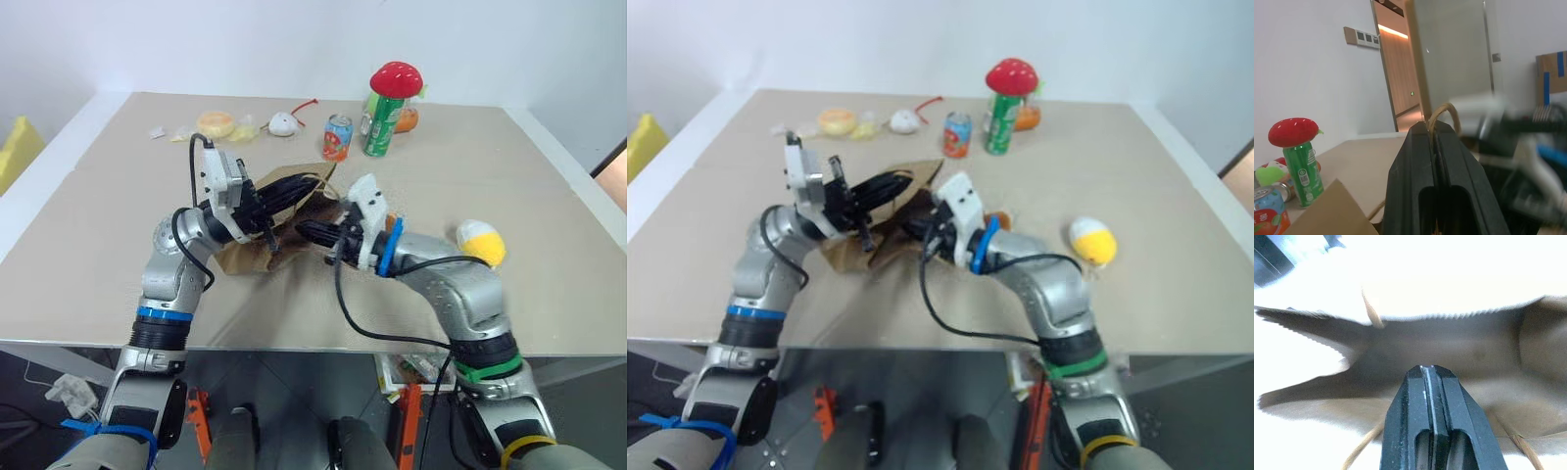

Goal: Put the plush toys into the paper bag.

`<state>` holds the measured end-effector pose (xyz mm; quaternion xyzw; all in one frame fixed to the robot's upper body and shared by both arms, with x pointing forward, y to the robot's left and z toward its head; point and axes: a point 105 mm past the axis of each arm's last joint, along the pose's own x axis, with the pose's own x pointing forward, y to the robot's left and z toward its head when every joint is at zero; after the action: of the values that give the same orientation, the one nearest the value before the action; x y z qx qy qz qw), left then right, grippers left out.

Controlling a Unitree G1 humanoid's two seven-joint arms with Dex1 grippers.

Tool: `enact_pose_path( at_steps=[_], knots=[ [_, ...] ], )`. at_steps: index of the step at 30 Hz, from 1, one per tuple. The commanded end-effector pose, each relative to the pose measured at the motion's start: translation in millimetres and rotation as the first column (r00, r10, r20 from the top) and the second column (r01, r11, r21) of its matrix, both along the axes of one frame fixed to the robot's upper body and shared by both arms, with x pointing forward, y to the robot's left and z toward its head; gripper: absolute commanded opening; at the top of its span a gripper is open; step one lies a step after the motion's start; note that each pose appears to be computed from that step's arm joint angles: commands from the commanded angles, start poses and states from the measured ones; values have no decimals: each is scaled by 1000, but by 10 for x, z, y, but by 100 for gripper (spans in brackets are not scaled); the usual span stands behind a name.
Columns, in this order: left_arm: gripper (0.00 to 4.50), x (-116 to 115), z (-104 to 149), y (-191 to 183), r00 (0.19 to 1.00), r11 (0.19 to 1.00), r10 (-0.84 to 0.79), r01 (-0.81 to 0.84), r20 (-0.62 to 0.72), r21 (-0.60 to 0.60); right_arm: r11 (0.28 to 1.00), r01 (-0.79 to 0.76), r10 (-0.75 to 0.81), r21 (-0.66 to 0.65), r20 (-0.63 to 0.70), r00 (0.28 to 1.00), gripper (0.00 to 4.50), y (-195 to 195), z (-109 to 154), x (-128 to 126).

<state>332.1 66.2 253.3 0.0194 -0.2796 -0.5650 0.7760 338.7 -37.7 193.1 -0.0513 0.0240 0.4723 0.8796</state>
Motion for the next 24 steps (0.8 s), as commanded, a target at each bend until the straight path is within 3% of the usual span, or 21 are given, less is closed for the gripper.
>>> enact_pose_path(
  at_steps=[1, 4, 7, 8, 12, 17, 19, 24],
  knots=[
    [0, -62, 82, 54, 999, 1000, -6, 7, 42, -19, 997, -47, 50, -58, 54, 997, 11, -431, 212, -242],
    [0, -84, 114, 61, 999, 999, -13, 15, 32, -45, 978, 183, -172, -98, 106, 979, 11, -919, 309, 3],
    [0, -142, 146, 31, 999, 997, -37, 39, 32, -60, 900, 417, -396, -129, 158, 905, 147, -1525, 403, 185],
    [0, -164, 159, 21, 998, 997, -48, 50, 34, -64, 874, 464, -440, -145, 170, 882, 147, -1677, 401, 198],
    [0, -208, 197, -5, 997, 995, -71, 74, 39, -71, 781, 590, -561, -204, 184, 807, 300, -2130, 290, 218],
    [0, -246, 208, -38, 994, 992, -99, 102, 41, -69, 684, 691, -664, -234, 192, 723, 435, -2562, 195, 204],
    [0, -257, 203, -49, 993, 992, -106, 109, 42, -65, 643, 737, -710, -207, 198, 676, 445, -2713, 226, 232],
    [0, -262, 199, -54, 992, 991, -115, 117, 42, -62, 631, 744, -723, -219, 182, 667, 445, -2781, 140, 268]
  ],
)
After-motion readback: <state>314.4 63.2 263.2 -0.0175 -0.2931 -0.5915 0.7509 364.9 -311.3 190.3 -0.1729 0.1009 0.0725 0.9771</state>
